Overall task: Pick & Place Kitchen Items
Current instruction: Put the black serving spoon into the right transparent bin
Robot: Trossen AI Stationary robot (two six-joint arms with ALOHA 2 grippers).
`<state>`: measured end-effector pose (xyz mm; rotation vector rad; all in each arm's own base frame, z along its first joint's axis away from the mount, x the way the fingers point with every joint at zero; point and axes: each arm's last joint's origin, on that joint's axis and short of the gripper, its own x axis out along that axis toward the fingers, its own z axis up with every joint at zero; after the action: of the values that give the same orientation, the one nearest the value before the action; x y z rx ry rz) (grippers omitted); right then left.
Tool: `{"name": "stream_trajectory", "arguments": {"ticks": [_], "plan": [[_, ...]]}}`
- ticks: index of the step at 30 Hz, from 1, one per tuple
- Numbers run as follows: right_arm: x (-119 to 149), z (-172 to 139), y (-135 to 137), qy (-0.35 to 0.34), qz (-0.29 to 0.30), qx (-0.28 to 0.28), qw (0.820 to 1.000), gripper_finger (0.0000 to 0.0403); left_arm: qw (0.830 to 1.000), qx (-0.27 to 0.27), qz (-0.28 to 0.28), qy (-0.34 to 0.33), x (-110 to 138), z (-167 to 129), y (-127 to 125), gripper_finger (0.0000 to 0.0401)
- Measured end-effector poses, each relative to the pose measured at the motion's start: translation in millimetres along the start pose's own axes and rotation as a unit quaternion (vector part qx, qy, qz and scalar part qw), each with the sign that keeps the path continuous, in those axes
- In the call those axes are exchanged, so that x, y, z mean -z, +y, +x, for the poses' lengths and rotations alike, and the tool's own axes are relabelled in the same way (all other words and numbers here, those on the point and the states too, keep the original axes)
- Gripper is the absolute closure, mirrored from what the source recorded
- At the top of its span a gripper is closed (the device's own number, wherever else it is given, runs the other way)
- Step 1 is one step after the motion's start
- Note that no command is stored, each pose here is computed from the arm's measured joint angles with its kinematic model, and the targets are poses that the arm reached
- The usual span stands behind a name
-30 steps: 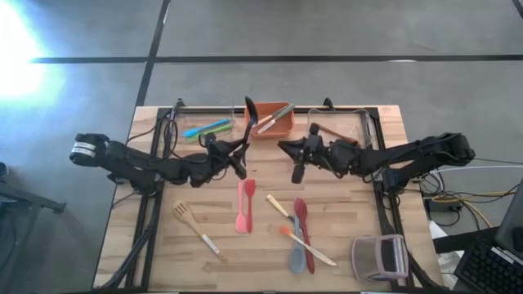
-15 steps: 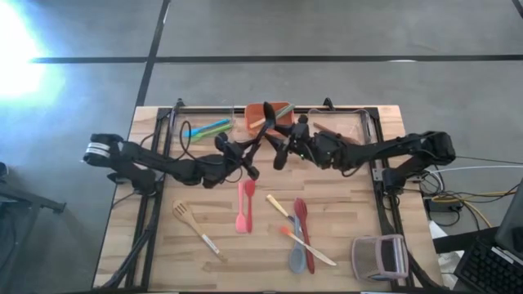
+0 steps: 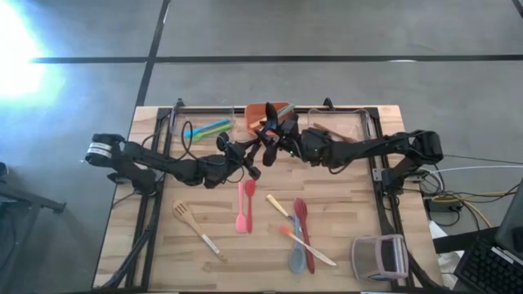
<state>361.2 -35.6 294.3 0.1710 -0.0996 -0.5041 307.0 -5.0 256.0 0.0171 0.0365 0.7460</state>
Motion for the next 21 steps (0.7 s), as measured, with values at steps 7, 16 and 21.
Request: {"name": "stream_trajectory", "arguments": {"ticks": [7, 16, 21], "plan": [[-4.3, 0.2, 3.0, 0.021, -0.020, -0.007, 1.000, 0.0376, 1.000, 0.005, 0.023, 0.009, 2.5, 0.1, 0.0, 0.0320], [-3.1, -0.5, 2.4, 0.031, -0.029, -0.007, 0.999, 0.0388, 0.999, 0.008, 0.040, 0.010, 3.1, -0.1, -0.3, 0.0320], [-2.7, -2.6, 0.6, 0.039, -0.059, 0.006, 0.997, 0.0393, 1.000, 0.024, 0.017, 0.008, 2.3, -0.6, -1.2, 0.0262]]}}
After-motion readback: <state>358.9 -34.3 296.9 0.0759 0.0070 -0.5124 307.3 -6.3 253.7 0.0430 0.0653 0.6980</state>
